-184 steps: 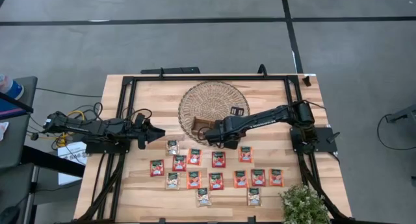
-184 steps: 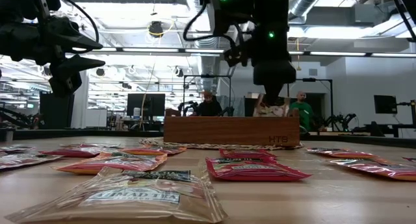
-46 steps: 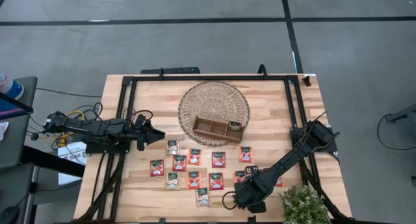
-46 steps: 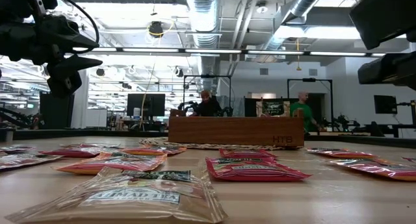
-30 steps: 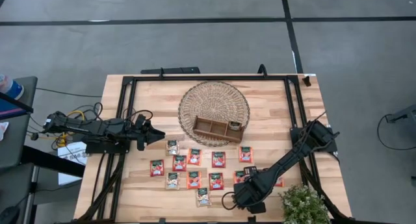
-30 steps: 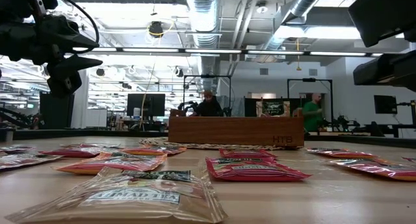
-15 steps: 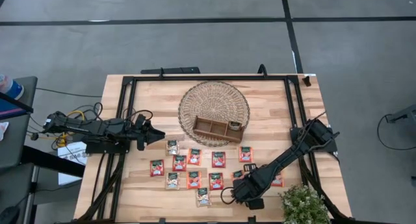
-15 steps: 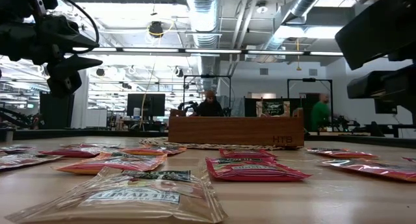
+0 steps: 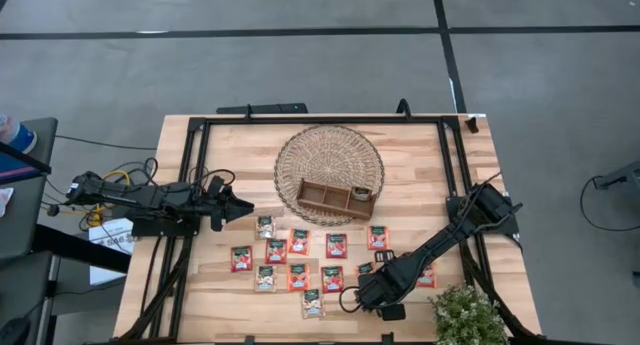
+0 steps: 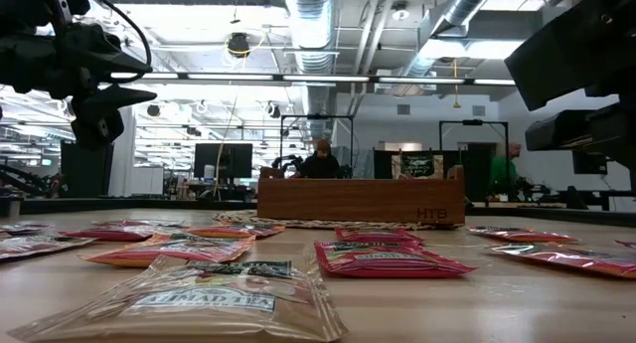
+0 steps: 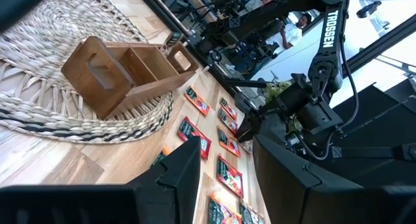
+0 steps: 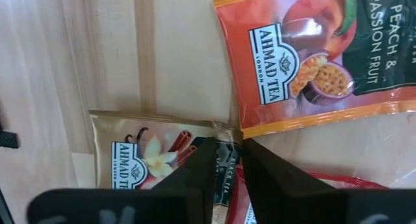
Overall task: Pick & Place Tea
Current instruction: Put the brown tea bag into the right section of the wooden organizer
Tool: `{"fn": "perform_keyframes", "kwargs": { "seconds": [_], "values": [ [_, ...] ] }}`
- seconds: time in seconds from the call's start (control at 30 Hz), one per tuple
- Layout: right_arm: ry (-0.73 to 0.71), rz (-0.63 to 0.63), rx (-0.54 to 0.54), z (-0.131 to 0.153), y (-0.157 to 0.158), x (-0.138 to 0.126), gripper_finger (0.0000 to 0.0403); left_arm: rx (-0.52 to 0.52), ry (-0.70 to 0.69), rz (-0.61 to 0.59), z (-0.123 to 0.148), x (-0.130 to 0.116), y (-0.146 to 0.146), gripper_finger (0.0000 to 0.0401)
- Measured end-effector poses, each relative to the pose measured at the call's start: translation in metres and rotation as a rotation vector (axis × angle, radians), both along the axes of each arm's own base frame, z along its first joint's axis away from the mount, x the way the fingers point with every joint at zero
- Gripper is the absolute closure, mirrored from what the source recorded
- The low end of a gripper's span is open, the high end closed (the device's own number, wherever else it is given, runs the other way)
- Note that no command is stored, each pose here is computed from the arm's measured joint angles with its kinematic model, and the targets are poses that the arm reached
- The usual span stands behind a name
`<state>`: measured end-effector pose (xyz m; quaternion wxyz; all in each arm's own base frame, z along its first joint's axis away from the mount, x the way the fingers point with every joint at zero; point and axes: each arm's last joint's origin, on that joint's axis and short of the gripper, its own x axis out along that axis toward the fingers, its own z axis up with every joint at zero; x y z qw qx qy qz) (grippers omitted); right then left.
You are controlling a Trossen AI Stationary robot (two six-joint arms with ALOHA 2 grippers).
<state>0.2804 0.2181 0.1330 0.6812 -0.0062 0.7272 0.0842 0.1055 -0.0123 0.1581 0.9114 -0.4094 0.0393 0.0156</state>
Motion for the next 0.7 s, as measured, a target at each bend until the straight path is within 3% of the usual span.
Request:
{"fn": "perform_keyframes", "kwargs": {
  "seconds": [0.23, 0.7],
  "values": [
    [0.009, -0.031, -0.003, -0.0001, -0.0004, -0.0005, 0.0397, -0.001, 0.0, 0.0, 0.0, 0.0, 0.0, 0.0268],
    [0.062, -0.103, 0.016, 0.0049, 0.0016, 0.0014, 0.0402, -0.001, 0.0, 0.001, 0.0, 0.0, 0.0, 0.0268]
  ]
}}
